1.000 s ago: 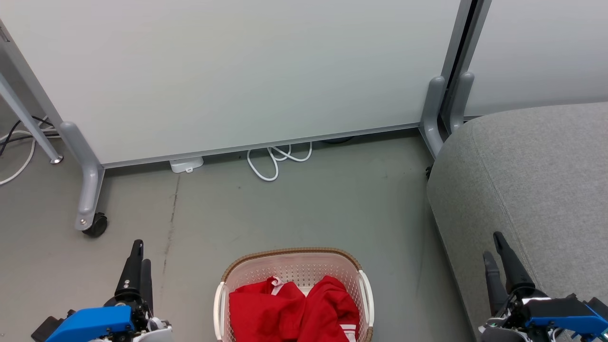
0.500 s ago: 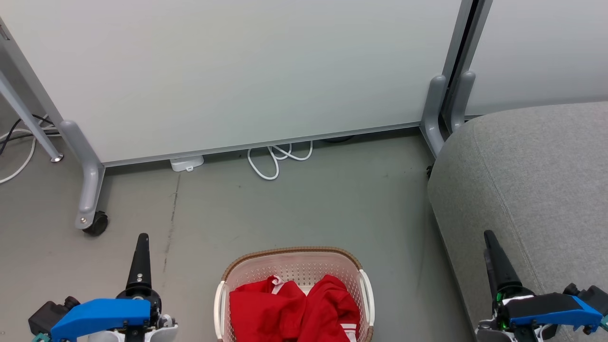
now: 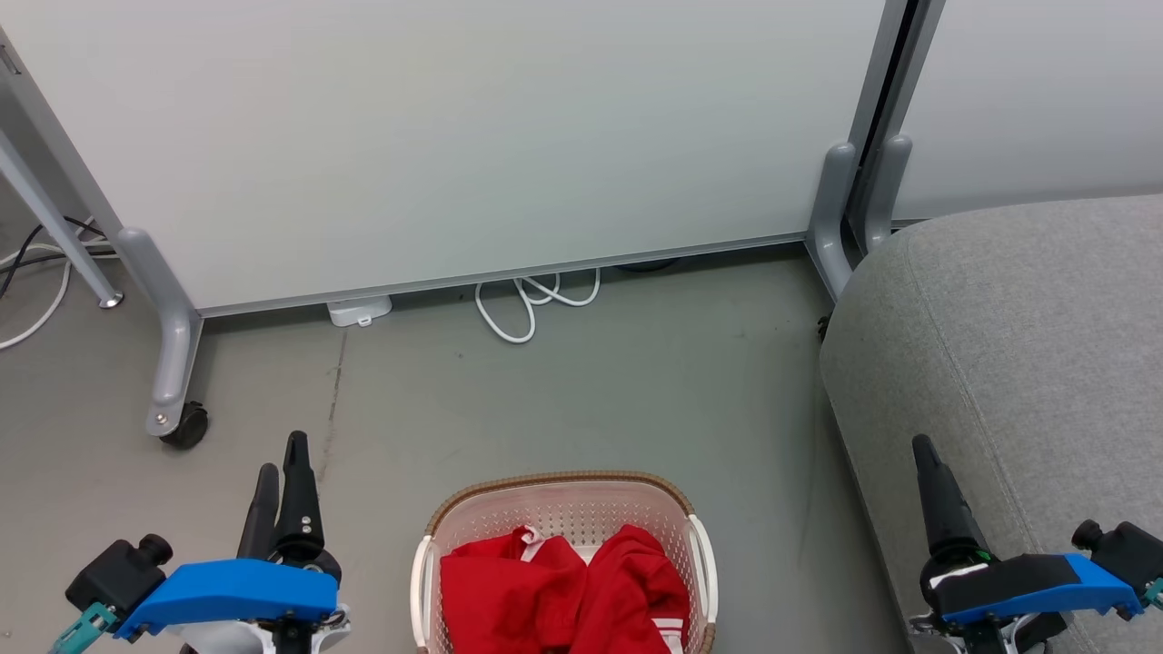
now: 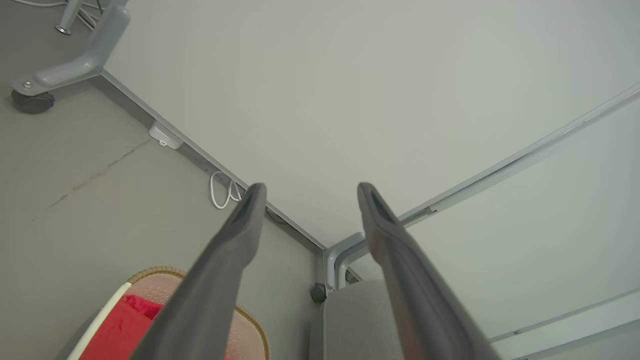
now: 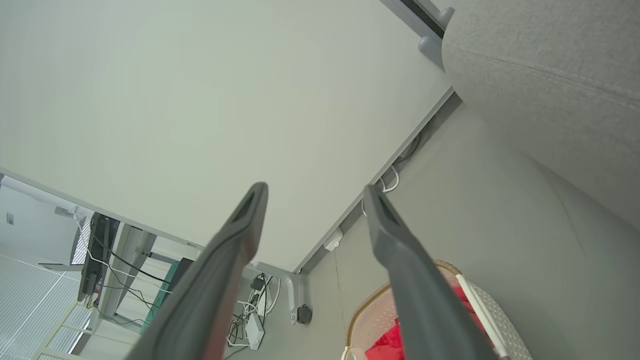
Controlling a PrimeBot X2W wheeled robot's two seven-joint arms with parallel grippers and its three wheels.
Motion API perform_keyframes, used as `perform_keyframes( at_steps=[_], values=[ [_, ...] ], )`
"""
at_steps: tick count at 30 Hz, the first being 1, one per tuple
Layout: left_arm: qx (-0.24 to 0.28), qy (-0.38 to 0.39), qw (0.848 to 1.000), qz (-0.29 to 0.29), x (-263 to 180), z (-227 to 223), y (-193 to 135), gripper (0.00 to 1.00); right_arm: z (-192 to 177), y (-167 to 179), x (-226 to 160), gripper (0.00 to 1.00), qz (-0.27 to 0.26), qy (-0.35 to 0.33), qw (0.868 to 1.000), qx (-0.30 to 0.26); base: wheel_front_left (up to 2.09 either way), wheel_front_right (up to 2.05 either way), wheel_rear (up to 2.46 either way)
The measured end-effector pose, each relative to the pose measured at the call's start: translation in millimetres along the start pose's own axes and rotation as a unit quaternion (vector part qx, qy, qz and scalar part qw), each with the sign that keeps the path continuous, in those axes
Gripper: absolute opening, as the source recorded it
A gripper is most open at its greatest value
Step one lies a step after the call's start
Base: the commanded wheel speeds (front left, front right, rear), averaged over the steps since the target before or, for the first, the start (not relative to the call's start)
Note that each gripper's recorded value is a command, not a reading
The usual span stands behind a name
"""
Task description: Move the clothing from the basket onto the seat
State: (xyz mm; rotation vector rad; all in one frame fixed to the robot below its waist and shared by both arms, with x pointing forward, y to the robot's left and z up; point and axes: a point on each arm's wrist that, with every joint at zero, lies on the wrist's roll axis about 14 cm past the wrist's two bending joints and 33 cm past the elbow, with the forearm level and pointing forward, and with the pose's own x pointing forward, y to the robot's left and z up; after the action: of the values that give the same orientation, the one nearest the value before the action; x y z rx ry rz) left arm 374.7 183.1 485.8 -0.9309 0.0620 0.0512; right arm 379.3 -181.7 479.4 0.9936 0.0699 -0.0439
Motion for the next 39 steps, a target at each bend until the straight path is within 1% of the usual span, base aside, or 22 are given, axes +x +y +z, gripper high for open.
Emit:
perform_keyframes(
  at_steps=[5, 11, 24, 39],
  values=[
    [0.049, 0.002, 0.999, -0.007, -0.3, -2.2, -3.1, 1.00, 0.3, 1.6, 0.6, 1.00, 0.004, -0.001, 0.999, -0.051, 0.00, 0.00, 0.00],
    [0.099, 0.001, 0.995, -0.016, -0.5, -3.3, -6.3, 1.00, 0.9, 6.6, 2.3, 1.00, 0.013, -0.005, 0.996, -0.091, 0.00, 0.00, 0.00],
    [0.176, -0.005, 0.984, -0.040, -1.4, -5.5, -16.1, 1.00, 0.7, 8.9, 2.8, 1.00, 0.021, -0.008, 0.986, -0.167, 0.00, 0.00, 0.00],
    [0.252, -0.016, 0.966, -0.059, -2.9, -5.7, -23.9, 1.00, -1.7, 14.3, 2.8, 1.00, 0.036, -0.005, 0.967, -0.253, 0.00, 0.00, 0.00]
  ],
)
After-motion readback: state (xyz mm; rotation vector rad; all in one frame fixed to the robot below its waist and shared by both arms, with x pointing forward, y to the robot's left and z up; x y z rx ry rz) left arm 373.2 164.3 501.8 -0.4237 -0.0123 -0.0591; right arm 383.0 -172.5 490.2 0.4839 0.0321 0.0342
